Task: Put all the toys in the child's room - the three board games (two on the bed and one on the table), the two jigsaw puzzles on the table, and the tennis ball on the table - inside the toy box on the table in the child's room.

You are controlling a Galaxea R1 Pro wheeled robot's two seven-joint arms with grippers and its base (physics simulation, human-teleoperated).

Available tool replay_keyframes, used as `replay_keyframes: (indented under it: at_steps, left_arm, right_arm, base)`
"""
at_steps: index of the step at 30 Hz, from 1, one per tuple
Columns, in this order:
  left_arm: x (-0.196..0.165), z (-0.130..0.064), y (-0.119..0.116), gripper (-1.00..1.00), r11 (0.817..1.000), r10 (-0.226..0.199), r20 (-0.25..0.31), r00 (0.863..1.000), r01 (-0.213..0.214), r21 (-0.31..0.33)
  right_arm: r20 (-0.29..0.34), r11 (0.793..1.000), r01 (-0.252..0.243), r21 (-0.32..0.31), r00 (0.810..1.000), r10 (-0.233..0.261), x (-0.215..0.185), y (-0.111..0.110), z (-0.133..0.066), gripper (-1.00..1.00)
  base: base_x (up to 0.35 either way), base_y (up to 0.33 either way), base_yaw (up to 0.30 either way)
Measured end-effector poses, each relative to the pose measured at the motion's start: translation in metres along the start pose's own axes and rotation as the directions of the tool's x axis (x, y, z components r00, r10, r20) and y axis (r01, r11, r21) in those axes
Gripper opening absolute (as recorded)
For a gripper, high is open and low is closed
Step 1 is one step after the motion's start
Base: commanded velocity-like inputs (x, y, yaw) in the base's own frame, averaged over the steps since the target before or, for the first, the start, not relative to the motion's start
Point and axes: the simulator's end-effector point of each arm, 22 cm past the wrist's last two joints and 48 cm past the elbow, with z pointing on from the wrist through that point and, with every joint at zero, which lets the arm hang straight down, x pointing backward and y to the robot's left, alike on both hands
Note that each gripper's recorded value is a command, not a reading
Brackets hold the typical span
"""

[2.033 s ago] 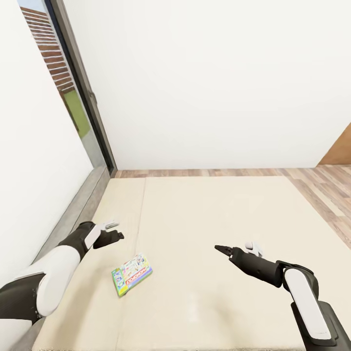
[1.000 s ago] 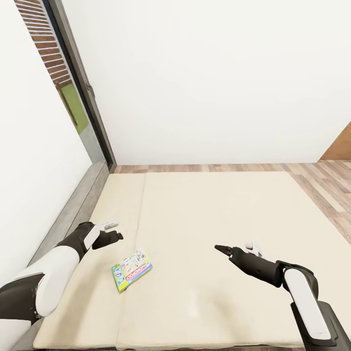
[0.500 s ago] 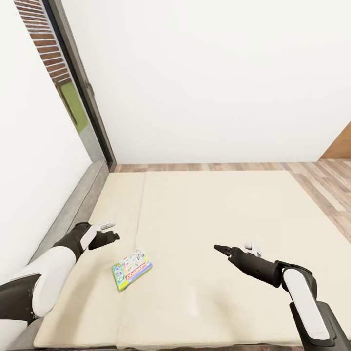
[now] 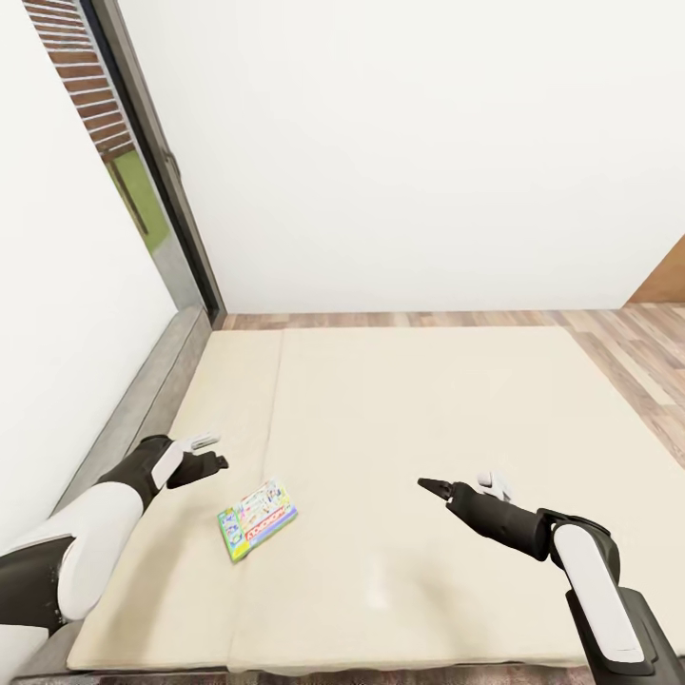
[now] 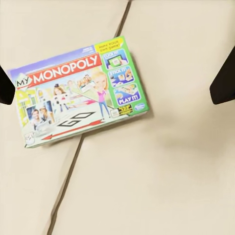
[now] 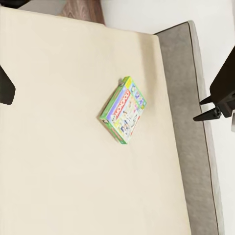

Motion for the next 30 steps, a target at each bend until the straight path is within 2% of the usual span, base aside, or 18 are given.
replay_keyframes:
  at_steps: [9, 17, 18, 21, 25, 27, 30]
  left_arm:
    - [0.004, 0.007, 0.007, 1.00, 1.000, -0.006, -0.010, 1.000, 0.006, -0.010]
    - [0.006, 0.012, 0.010, 1.00, 0.999, -0.035, -0.016, 0.999, 0.035, -0.001]
    - [0.005, 0.012, 0.011, 1.00, 0.999, -0.047, -0.015, 0.999, 0.047, 0.002]
    - [0.000, 0.012, 0.021, 1.00, 0.990, -0.137, -0.007, 0.991, 0.137, 0.029]
    - [-0.003, 0.013, 0.024, 1.00, 0.965, -0.251, -0.007, 0.968, 0.251, 0.071]
    - [-0.004, 0.014, 0.025, 1.00, 0.952, -0.293, -0.009, 0.956, 0.293, 0.085]
    - [-0.004, 0.015, 0.027, 1.00, 0.937, -0.335, -0.012, 0.942, 0.335, 0.098]
  right_arm:
    - [-0.008, 1.000, -0.010, 0.005, 1.000, 0.010, 0.003, -0.004, 0.004, 1.00]
    - [-0.016, 1.000, -0.017, 0.012, 1.000, 0.017, 0.006, -0.009, 0.008, 1.00]
    - [-0.017, 1.000, -0.018, 0.013, 1.000, 0.018, 0.007, -0.010, 0.008, 1.00]
    - [-0.021, 1.000, -0.020, 0.016, 1.000, 0.020, 0.008, -0.012, 0.009, 1.00]
    - [-0.025, 1.000, -0.024, 0.019, 0.999, 0.024, 0.009, -0.015, 0.011, 1.00]
    - [-0.027, 0.999, -0.026, 0.021, 0.999, 0.026, 0.010, -0.016, 0.012, 1.00]
    - [-0.030, 0.999, -0.028, 0.023, 0.999, 0.029, 0.011, -0.017, 0.013, 1.00]
  base:
    - [0.000, 0.000, 0.000]
    - [0.000, 0.000, 0.000]
    - [0.000, 0.000, 0.000]
    - [0.000, 0.000, 0.000]
    - [0.000, 0.000, 0.000]
    - [0.000, 0.000, 0.000]
    - [0.000, 0.000, 0.000]
